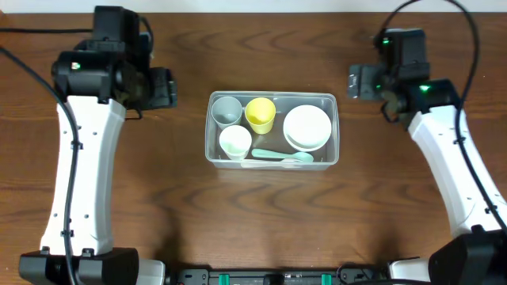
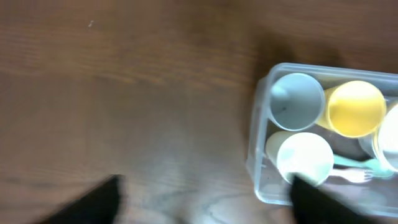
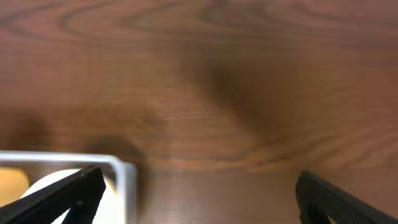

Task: Pack container

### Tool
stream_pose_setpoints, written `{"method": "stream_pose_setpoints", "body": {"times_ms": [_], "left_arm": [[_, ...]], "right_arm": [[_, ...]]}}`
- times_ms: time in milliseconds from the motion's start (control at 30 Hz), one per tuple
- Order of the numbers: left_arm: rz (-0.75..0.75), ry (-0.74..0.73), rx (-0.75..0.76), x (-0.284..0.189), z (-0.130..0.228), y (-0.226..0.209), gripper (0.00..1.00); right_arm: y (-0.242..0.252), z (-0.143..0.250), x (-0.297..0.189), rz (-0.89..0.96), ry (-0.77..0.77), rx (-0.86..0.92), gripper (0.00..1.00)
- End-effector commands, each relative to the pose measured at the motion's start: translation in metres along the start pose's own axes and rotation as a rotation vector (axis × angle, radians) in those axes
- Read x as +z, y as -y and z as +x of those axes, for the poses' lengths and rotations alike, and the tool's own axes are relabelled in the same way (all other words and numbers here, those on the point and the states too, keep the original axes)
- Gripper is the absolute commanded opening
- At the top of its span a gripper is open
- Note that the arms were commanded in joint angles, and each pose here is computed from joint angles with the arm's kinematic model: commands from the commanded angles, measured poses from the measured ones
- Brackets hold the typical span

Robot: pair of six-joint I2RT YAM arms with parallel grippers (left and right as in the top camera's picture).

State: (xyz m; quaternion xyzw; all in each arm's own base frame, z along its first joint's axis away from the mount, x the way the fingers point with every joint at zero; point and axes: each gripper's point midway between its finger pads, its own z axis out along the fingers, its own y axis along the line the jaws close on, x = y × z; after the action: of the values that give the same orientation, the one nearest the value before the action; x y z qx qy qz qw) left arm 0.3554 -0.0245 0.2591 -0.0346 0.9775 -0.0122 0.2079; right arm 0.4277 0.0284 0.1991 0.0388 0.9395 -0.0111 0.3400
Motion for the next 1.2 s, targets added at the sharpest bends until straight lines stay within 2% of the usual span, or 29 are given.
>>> {"method": "stream_pose_setpoints", "body": {"times_ms": [0,233,400,533,667,833,1033,1167], "left_arm": [[0.004,-0.008,0.047,0.003,0.001,0.003,0.98],[0.0,0.001,0.049,0.002,-0.001,0.002,0.98],[-0.006,-0.04,0.033,-0.004,0.013,-0.002,0.98],[0.0,0.005,0.017,-0.026,0.02,-0.003,0.98],[0.02,0.114,0.025,-0.059,0.031,-0.002,0.98],[0.047,0.255,0.028,-0.088,0.066,-0.006,0.98],[0.074,0.416,0.01,-0.094,0.117,-0.014,0.98],[0.095,0.466,-0.042,-0.09,0.145,-0.019,0.98]], "right_arm": [[0.015,-0.004,-0.004,0.004,0.009,0.102,0.99],[0.02,-0.014,-0.019,-0.003,0.059,0.057,0.99],[0.016,-0.023,-0.067,-0.056,0.141,0.062,0.99],[0.02,-0.018,-0.105,-0.062,0.206,0.066,0.99],[0.025,0.01,-0.128,-0.07,0.244,0.079,0.99],[0.029,0.061,-0.144,-0.085,0.303,0.076,0.99],[0.04,0.116,-0.155,-0.079,0.397,0.099,0.99],[0.042,0.14,-0.153,-0.084,0.42,0.103,0.99]]}}
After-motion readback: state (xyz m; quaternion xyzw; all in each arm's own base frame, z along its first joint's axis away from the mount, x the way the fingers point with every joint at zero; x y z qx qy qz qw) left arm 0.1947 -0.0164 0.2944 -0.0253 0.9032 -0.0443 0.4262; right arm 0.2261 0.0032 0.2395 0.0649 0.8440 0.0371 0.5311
